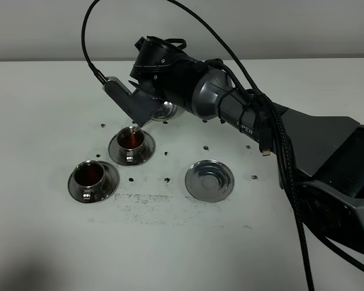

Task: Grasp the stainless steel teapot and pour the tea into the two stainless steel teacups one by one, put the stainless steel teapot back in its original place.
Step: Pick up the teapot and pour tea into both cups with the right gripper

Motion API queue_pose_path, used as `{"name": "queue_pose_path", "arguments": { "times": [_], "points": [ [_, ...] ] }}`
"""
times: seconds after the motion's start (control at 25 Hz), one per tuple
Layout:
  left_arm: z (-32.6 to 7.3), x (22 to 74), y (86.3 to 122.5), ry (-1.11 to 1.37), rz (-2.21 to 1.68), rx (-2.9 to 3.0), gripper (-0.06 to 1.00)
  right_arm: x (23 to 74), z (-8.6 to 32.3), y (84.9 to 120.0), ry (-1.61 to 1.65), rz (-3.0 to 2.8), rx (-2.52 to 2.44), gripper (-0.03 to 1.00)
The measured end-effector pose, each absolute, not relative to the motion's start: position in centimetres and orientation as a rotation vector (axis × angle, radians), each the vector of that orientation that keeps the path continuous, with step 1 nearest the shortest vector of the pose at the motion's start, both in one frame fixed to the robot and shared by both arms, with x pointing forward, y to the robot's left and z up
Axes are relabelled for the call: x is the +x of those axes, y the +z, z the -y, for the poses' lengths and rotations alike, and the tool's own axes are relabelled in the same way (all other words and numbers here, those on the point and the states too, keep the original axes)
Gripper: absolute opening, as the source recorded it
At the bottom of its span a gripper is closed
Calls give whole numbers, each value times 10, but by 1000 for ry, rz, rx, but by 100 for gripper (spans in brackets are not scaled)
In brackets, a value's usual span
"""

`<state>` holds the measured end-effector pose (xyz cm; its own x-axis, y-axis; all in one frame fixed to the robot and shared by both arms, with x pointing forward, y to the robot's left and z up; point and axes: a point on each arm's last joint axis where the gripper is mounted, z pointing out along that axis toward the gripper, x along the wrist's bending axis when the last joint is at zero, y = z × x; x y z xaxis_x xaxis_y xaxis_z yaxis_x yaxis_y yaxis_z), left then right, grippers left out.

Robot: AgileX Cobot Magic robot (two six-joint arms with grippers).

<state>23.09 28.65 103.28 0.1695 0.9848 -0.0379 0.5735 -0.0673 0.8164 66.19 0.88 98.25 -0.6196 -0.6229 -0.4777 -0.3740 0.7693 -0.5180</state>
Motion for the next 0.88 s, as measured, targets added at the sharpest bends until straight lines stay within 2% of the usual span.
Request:
{"name": "queue_pose_path", "arguments": {
  "times": [0.88],
  "points": [
    [-287,231,1033,730,-1490,1733,43,663,-8,984,-509,-2277,-749,18]
  ]
}}
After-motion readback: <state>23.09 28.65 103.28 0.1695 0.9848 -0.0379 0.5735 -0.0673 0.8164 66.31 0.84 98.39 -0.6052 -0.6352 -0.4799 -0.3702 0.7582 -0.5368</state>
